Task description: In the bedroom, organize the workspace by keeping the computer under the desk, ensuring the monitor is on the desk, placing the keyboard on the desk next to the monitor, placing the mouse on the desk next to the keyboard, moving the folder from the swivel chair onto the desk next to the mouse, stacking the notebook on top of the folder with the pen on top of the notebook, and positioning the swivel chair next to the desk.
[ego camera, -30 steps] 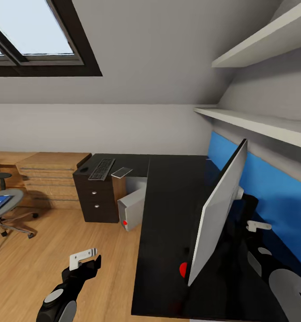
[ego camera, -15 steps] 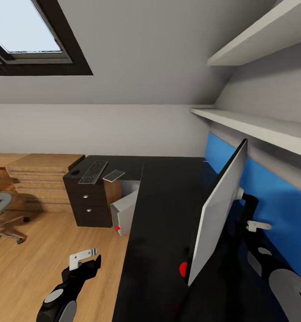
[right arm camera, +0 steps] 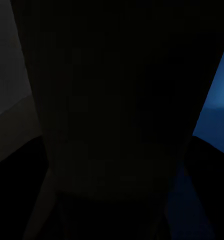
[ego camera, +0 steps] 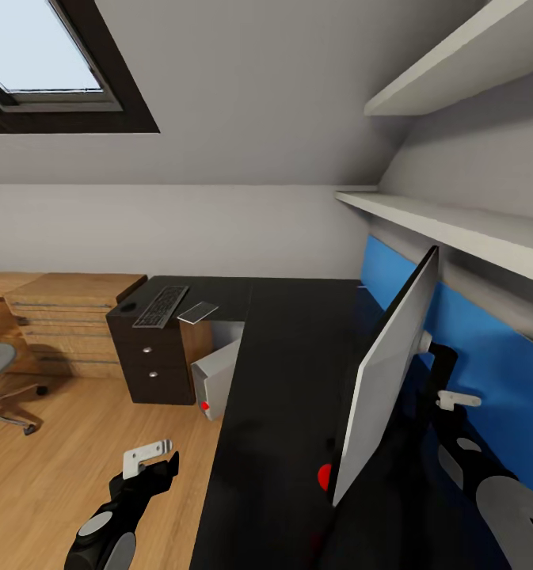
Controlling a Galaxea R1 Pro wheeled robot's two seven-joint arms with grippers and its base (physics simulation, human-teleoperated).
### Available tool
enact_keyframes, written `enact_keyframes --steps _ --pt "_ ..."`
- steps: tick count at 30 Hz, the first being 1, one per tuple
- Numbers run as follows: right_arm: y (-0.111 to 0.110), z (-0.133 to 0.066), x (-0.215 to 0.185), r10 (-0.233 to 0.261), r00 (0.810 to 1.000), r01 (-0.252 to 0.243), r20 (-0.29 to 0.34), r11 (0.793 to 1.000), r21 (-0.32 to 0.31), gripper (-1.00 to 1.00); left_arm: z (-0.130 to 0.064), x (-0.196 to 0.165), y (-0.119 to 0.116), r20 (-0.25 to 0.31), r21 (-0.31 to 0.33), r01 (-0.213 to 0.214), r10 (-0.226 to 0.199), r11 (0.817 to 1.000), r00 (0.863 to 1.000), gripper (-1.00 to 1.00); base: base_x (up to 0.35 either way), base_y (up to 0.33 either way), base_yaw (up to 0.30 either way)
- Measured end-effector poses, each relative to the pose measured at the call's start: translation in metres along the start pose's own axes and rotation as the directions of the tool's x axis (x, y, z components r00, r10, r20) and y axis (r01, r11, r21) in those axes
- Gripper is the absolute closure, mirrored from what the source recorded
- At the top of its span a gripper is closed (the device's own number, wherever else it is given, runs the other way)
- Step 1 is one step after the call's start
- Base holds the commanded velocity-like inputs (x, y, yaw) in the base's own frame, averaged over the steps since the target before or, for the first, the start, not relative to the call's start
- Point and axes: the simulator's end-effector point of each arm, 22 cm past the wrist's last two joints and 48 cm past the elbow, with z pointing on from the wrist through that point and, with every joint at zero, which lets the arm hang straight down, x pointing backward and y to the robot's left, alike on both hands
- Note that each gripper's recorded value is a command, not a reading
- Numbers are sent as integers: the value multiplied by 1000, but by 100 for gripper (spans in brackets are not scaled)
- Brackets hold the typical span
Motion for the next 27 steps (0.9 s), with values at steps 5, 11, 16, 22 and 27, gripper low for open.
enact_keyframes --steps 5,11,16,22,27 --pt "0 0 0 0 1000 0 0 1000 0 100 0 0 0 0 0 0 0 1000 1000 -100 0 0 0" --pt "0 0 1 0 1000 0 -1 1000 1 -100 0 0 0 0 0 0 0 1000 1000 -100 0 0 0" --pt "1 0 0 2 1000 -2 0 1000 0 -100 0 0 0 0 0 0 0 1000 1000 -100 0 0 0" --pt "1 0 1 2 1000 -2 -1 1000 1 -100 1 1 0 -2 0 0 0 1000 1000 -100 -283 0 0" --pt "0 0 1 3 1000 -3 0 1000 4 -100 1 1 0 -2 0 0 0 1000 1000 -100 -334 0 0"
